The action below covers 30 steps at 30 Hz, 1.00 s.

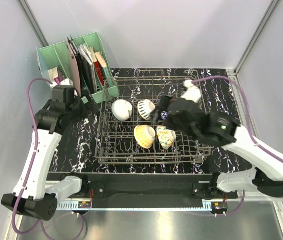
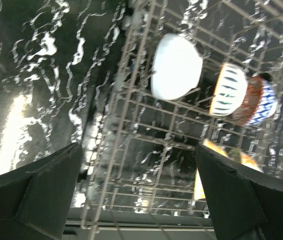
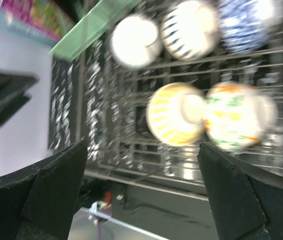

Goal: Unload the bowls from the dish rack

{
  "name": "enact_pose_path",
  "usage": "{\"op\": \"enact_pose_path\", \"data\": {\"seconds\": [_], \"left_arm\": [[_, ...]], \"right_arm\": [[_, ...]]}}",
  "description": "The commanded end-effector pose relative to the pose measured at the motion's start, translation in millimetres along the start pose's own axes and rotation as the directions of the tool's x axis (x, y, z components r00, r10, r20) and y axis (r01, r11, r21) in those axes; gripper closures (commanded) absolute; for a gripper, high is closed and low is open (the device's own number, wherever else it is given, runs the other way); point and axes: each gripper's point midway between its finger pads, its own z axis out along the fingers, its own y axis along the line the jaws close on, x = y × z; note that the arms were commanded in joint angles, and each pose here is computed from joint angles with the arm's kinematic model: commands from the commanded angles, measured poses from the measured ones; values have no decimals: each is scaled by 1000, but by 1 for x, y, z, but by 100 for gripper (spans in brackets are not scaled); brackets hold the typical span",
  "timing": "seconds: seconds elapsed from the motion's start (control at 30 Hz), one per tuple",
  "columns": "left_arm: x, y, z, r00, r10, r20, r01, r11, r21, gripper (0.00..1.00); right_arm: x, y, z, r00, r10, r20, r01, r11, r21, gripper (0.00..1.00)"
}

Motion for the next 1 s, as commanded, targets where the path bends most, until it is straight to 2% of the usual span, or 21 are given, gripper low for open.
{"op": "enact_pose_path", "data": {"seconds": [0.0, 0.1, 0.23, 0.3, 0.37, 0.53, 0.6, 0.8, 0.87, 0.97], "left_arm": [[9, 19, 10, 997, 73, -7, -73, 995, -64, 1], [21, 19, 37, 991, 100, -88, -106, 992, -69, 1], [23, 16, 65, 986, 111, -127, -121, 990, -74, 1], [23, 15, 73, 983, 121, -140, -133, 988, -76, 2], [27, 18, 85, 977, 128, -169, -145, 985, -91, 6], [25, 21, 98, 972, 143, -188, -167, 979, -117, 7], [27, 22, 102, 967, 154, -203, -181, 976, -119, 9], [30, 21, 108, 962, 160, -223, -188, 976, -112, 20], [33, 20, 111, 958, 163, -237, -192, 976, -105, 24], [40, 22, 116, 950, 164, -266, -197, 975, -100, 36]], "right_arm": [[-56, -81, -51, 975, 9, 221, -56, 976, 208, 0], [-86, -128, -59, 953, 8, 302, -108, 943, 316, 0], [-86, -156, -36, 968, -77, 237, -29, 911, 412, 0], [-82, -176, -22, 976, -49, 211, -55, 885, 462, 0], [-77, -181, -10, 983, -15, 181, -68, 894, 444, 0], [-78, -207, 17, 989, 30, 144, -93, 887, 453, 0], [-72, -219, 31, 994, 61, 92, -97, 884, 458, 0], [-89, -229, 58, 998, 51, 48, -67, 889, 453, 2], [-88, -237, 65, 997, 72, 34, -80, 879, 470, 5], [-81, -248, 77, 994, 111, -6, -94, 867, 489, 17]]}}
